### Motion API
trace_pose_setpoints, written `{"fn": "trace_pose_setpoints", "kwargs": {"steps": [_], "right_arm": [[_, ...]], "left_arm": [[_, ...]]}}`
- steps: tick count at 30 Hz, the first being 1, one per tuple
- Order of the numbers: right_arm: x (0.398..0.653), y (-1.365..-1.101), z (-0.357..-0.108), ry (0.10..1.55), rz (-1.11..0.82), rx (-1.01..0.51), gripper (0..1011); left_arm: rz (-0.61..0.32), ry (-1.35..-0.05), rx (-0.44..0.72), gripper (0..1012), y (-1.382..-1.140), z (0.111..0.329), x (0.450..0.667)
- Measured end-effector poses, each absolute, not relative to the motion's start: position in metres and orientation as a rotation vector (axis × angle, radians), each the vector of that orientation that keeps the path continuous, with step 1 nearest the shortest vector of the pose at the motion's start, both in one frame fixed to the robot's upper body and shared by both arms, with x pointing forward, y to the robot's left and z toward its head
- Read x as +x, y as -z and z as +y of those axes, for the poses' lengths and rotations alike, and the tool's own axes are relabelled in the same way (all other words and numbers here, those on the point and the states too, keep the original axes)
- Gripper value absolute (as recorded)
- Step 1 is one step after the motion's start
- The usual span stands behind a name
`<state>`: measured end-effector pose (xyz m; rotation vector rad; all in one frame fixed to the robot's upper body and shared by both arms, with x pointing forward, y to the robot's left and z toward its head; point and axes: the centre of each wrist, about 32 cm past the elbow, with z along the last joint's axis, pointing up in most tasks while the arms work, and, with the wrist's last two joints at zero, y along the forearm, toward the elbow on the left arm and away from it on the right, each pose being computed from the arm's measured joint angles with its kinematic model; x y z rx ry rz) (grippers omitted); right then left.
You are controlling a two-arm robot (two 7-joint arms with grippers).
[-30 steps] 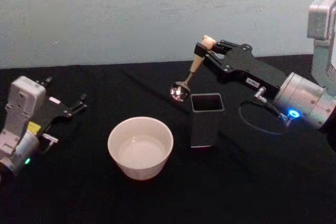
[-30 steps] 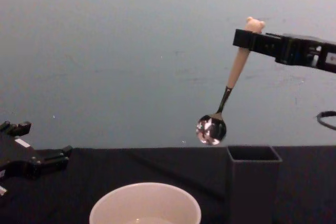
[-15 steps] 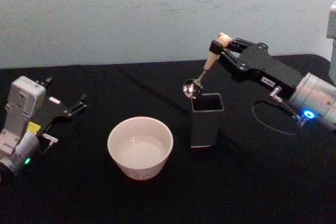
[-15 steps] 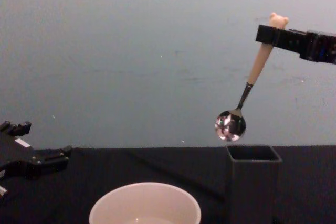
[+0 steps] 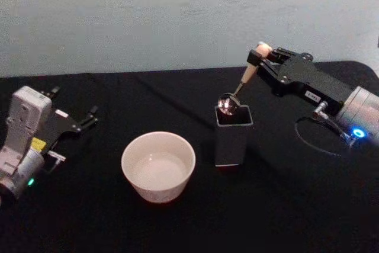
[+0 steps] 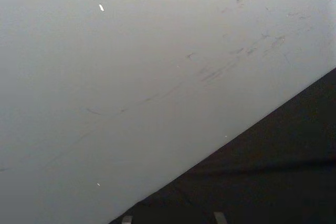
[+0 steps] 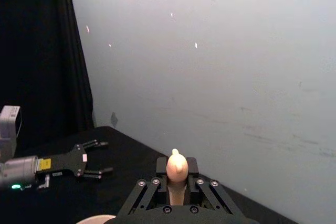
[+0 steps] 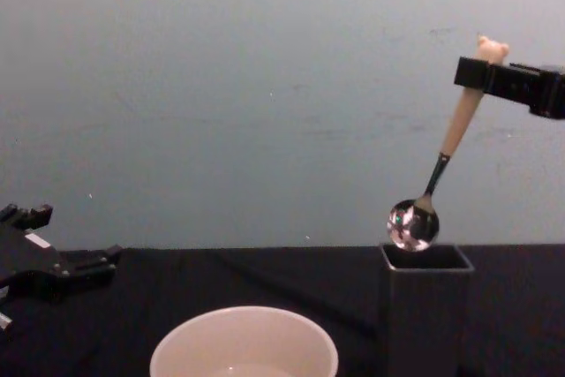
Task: Pick up the stirring spoon with one hand, stir inside the cup, then place it back in its original position.
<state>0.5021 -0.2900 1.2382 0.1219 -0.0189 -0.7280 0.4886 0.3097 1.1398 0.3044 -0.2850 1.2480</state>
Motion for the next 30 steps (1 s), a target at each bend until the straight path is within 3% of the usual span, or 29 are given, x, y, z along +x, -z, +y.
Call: {"fn": "trace_pose_setpoints", "kwargs": {"steps": [30], "right_arm": [[0.513, -1.208, -0.285, 0.74, 0.045, -0.023, 214]], "left_arm": [[-0.285, -1.248, 0.304, 1001, -1.14, 0.31, 0.489]]}}
